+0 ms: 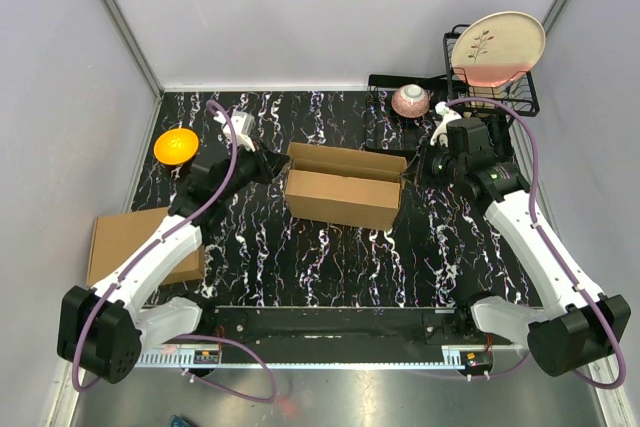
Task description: Fold the paper box
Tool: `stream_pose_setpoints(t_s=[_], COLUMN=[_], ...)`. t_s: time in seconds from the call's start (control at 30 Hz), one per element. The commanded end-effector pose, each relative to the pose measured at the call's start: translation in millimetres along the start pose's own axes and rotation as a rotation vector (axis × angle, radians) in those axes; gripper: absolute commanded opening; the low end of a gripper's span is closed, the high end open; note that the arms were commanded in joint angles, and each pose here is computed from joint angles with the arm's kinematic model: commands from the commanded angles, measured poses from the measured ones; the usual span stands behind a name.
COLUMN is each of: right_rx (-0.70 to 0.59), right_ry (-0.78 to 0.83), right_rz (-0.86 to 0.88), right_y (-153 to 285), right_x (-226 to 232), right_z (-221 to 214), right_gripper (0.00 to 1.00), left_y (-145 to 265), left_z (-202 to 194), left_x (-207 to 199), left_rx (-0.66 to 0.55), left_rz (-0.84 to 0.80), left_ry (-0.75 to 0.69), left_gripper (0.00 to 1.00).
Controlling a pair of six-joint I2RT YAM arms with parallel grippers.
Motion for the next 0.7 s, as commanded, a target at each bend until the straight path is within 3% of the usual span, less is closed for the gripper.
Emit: stream_pose_setpoints(t_s=[0.0,0.67], right_rx=[-0.047,-0.01], right_ry=[-0.018,-0.03], right_rz=[0.069,0.057], right_y=[5,-16], right_x=[15,17], right_z=[13,-13], right_gripper=[0.0,0.0], left_y=[-1,-3], left_z=[6,-5], left_x=[-10,-9], left_rx=[-0.045,-0.025], left_rz=[-0.066,-0.063], left_ry=[-0.006,0.008], left_gripper=[0.18,0.16])
Point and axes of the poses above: each gripper's point midway between its finger pads, its own y axis back along the fingers, its own x axis along the line the jaws close on, z = x × y, the point moved 10 cm from there along y, back along the fingers, and after that the axes turned 2 degrees about y, right-handed, at the moved point
